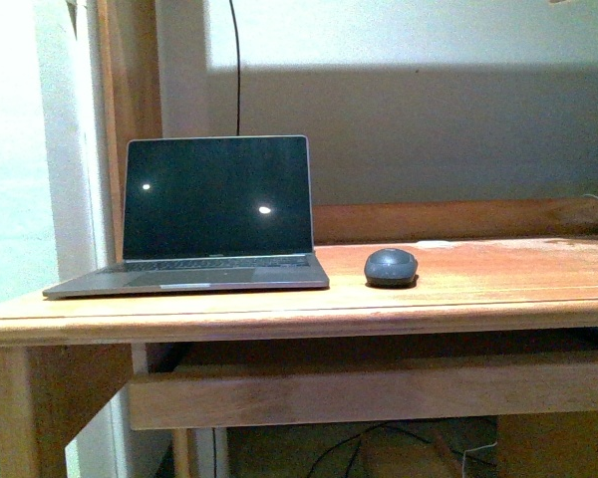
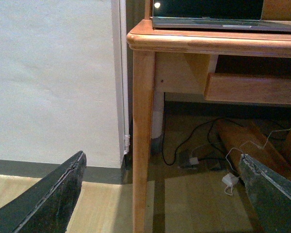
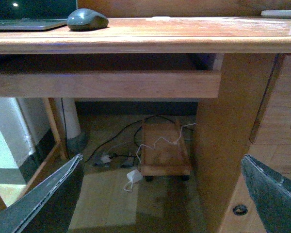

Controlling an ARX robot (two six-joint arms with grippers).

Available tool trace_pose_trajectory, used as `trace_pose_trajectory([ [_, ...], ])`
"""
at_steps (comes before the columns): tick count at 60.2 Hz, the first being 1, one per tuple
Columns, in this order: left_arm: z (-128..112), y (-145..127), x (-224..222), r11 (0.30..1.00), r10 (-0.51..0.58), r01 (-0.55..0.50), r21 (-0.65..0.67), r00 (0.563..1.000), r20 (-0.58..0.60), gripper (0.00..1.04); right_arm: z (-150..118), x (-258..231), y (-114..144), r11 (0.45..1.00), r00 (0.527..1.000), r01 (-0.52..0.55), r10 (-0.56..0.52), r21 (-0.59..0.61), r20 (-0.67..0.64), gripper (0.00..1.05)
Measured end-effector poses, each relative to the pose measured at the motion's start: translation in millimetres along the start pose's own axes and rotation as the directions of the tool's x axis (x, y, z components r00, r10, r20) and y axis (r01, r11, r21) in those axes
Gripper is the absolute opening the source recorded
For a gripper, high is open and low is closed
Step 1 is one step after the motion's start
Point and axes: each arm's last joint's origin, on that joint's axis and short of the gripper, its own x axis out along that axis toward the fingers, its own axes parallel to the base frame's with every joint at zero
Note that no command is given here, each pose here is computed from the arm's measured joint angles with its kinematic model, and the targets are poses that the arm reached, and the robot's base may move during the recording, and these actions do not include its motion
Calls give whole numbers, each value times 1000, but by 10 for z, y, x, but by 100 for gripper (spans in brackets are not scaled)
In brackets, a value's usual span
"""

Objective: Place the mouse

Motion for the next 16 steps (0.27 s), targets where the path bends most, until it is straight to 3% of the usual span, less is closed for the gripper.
trace_pose_trajectory([
  [16, 0, 0, 0, 1000, 0, 0, 0, 1000, 0, 97, 0, 0, 0, 1000, 1000, 0, 0, 0, 0, 97],
])
